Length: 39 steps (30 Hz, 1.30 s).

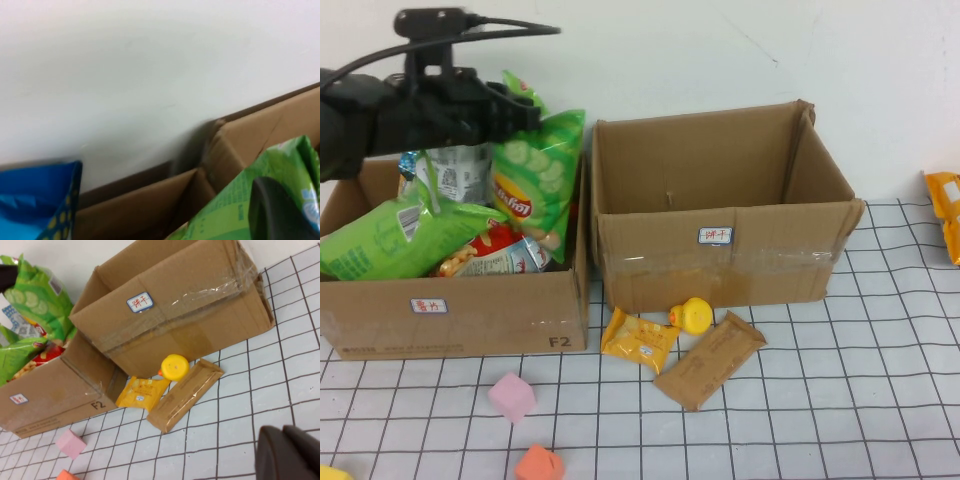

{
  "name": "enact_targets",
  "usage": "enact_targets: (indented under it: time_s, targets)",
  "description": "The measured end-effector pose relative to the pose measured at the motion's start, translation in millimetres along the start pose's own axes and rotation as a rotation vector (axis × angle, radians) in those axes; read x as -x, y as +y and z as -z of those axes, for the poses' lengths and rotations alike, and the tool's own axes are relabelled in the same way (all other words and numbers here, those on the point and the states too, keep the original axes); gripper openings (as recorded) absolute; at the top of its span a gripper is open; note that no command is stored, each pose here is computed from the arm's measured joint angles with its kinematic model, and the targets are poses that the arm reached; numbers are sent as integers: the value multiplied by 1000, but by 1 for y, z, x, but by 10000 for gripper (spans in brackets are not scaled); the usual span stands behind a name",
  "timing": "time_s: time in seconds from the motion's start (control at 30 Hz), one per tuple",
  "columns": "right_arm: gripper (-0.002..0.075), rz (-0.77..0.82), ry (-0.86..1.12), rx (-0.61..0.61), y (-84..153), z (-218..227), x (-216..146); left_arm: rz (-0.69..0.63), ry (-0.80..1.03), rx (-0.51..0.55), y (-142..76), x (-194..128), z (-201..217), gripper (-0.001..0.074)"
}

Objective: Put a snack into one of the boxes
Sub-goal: Place the potato chip in the potato chip box, then pick up the biscuit

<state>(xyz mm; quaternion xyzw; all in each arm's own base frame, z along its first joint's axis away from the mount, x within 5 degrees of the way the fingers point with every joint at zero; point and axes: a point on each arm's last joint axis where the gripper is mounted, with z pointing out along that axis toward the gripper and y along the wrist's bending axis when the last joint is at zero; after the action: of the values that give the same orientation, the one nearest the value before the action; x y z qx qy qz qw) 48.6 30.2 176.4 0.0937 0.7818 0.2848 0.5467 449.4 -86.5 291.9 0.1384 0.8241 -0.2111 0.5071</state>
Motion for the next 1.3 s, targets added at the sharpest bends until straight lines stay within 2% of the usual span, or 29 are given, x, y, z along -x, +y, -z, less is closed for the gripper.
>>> enact_targets:
  time_s: [0.17,0.23,0.33,0.5,0.57,0.7,0.83,0.97,1.03,1.17,1.2,1.3]
  targets:
    - [-1,8,0,0,0,0,0,13,22,-12,14,-3,2,9]
    - [-1,11,0,0,0,0,0,-2,41,-10,17,-7,0,33]
    - [-1,14,0,0,0,0,0,-34,79,-5,21,-15,-5,140]
    - [-1,15,0,0,0,0,0,-27,95,12,26,-20,-11,406]
    - [-1,15,0,0,0,0,0,-26,86,29,27,-19,-10,468]
    - [-1,17,0,0,0,0,0,-53,42,56,27,-2,7,505]
    - [-1,17,0,0,0,0,0,-98,-39,68,21,30,47,490]
    - [-1,17,0,0,0,0,0,-176,-79,45,7,57,98,422]
    - [-1,17,0,0,0,0,0,-196,-58,26,0,64,122,346]
    - [-1,26,-10,-2,0,0,1,-244,44,-11,-18,67,167,113]
    - [-1,28,-16,-2,0,0,1,-257,67,-9,-22,67,178,73]
    - [-1,21,-19,4,0,0,2,-264,84,5,-37,62,204,22]
